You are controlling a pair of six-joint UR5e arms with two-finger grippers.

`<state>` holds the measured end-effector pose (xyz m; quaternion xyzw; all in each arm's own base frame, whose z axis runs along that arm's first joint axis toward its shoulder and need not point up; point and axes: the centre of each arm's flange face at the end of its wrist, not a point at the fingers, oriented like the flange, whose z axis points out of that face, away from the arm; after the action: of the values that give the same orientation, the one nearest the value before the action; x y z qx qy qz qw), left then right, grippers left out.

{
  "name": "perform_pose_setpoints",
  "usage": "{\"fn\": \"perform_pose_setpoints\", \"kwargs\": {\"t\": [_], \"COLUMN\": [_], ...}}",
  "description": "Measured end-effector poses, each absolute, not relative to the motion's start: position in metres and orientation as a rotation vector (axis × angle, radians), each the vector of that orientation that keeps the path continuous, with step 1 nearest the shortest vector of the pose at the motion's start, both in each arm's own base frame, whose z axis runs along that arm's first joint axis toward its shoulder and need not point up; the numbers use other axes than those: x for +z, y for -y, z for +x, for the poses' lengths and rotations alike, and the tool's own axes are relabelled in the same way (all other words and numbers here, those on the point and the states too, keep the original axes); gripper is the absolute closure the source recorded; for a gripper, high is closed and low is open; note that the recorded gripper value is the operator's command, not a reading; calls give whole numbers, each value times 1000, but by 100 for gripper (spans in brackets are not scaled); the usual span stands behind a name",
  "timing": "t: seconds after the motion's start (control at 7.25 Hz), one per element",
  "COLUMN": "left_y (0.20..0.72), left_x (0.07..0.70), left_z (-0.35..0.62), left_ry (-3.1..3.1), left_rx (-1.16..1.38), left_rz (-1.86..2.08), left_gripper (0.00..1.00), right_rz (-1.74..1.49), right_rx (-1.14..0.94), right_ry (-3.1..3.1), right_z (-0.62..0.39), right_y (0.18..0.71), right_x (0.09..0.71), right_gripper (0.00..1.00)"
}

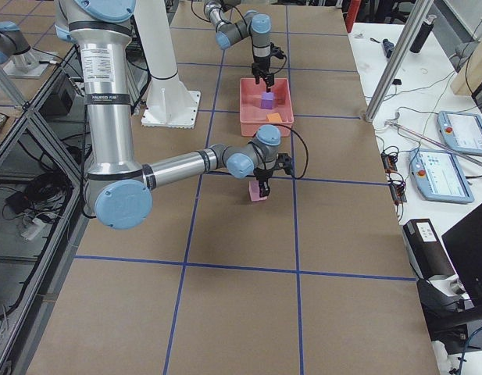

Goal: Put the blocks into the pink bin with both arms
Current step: 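Drop the purple cube into the bin while the right gripper grasps the light pink cube, then carry the light pink cube into the bin while the left arm withdraws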

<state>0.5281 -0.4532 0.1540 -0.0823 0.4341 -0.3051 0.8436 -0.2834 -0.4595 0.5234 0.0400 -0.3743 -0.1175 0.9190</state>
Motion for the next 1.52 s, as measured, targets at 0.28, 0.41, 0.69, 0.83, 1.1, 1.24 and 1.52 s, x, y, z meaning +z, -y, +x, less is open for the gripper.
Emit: {"fn": "perform_pose_setpoints", "kwargs": {"t": [0.28, 0.41, 0.69, 0.83, 1.1, 1.24, 1.52], "left_y": [469, 465, 455, 459, 485, 501, 510], "left_x": [165, 205, 305, 352, 436, 473, 537], "left_z": [449, 398, 295, 252, 173, 144, 111], "left_ry": [-978, -977, -916, -883, -869, -859, -831], "left_rx": [-597, -468, -238, -163, -128, -162, -232], "left_rz": [-158, -119, 8, 47, 33, 9, -57], "left_gripper": [0, 0, 0, 0, 0, 0, 0], "right_rz": [101, 100, 61, 37, 37, 41, 18], "right_rx": [-216, -153, -4, 60, 132, 153, 165], "right_ry": [846, 905, 964, 984, 993, 984, 969], "right_z": [-263, -258, -279, -302, -386, -428, -484], "right_y": [455, 472, 516, 521, 492, 469, 435], "right_x": [483, 443, 329, 274, 197, 179, 168], "right_gripper": [100, 100, 100, 100, 100, 100, 94]}}
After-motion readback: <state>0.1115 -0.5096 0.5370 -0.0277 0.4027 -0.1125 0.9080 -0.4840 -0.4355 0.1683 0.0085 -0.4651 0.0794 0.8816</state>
